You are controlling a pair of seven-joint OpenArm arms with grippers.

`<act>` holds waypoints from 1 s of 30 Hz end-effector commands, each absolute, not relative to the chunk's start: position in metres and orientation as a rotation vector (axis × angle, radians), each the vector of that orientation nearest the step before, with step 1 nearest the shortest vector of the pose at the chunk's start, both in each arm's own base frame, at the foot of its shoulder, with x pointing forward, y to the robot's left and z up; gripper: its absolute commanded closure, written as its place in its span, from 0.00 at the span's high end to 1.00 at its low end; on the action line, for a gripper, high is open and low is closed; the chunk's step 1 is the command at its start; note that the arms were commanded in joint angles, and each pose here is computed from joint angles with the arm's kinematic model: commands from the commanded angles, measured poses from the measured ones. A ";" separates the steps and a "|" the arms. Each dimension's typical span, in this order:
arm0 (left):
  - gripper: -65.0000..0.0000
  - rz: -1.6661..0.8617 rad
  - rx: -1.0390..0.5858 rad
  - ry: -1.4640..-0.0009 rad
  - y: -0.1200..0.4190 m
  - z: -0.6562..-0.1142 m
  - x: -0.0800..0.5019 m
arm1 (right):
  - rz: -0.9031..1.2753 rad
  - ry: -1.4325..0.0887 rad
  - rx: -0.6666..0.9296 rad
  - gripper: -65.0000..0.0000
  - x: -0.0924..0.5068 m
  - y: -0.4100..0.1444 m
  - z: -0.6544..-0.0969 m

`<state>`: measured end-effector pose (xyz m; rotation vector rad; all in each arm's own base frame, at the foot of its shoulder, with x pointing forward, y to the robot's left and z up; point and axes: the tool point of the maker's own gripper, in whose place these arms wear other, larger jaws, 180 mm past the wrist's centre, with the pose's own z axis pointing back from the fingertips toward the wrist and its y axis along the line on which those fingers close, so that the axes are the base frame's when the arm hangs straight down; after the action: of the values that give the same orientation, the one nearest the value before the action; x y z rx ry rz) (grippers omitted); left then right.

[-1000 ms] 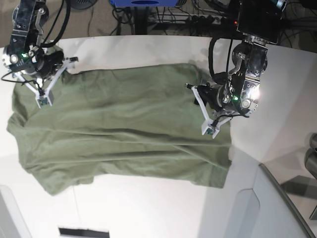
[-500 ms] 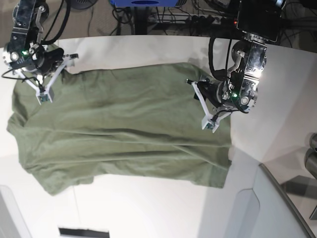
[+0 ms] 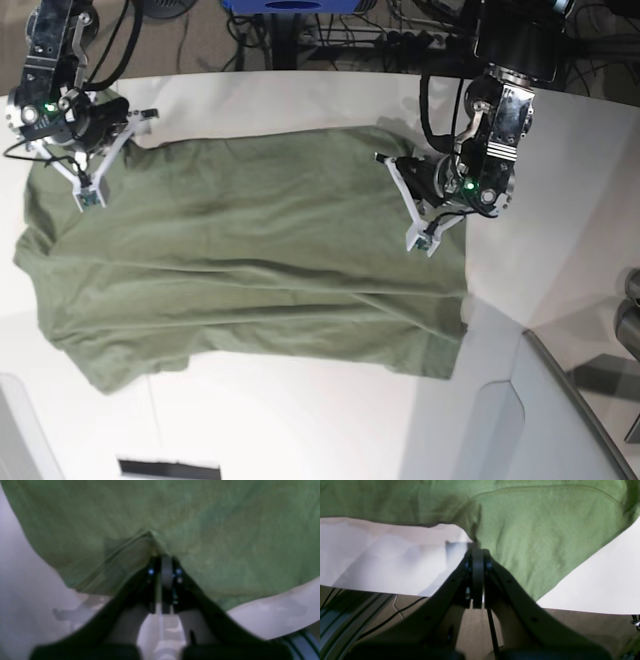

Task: Layout the t-shirt on the table in an organized manner, then fold the t-shirt properly
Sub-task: 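Grasp the shirt shoulder edges with both grippers and hold them, then pull the shoulder edges apart with both grippers to straighten the shirt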

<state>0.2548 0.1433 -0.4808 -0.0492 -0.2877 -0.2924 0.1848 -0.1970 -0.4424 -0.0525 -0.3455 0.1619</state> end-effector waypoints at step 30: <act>0.00 -0.230 -0.020 -0.418 0.166 -0.442 0.245 | 0.166 -0.376 -0.061 0.00 0.192 -0.199 -0.436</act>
<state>0.2314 0.1664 -0.4529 -0.0178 -0.3644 -0.2314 0.1850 -0.1955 -0.4426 -0.0496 -0.3457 0.1652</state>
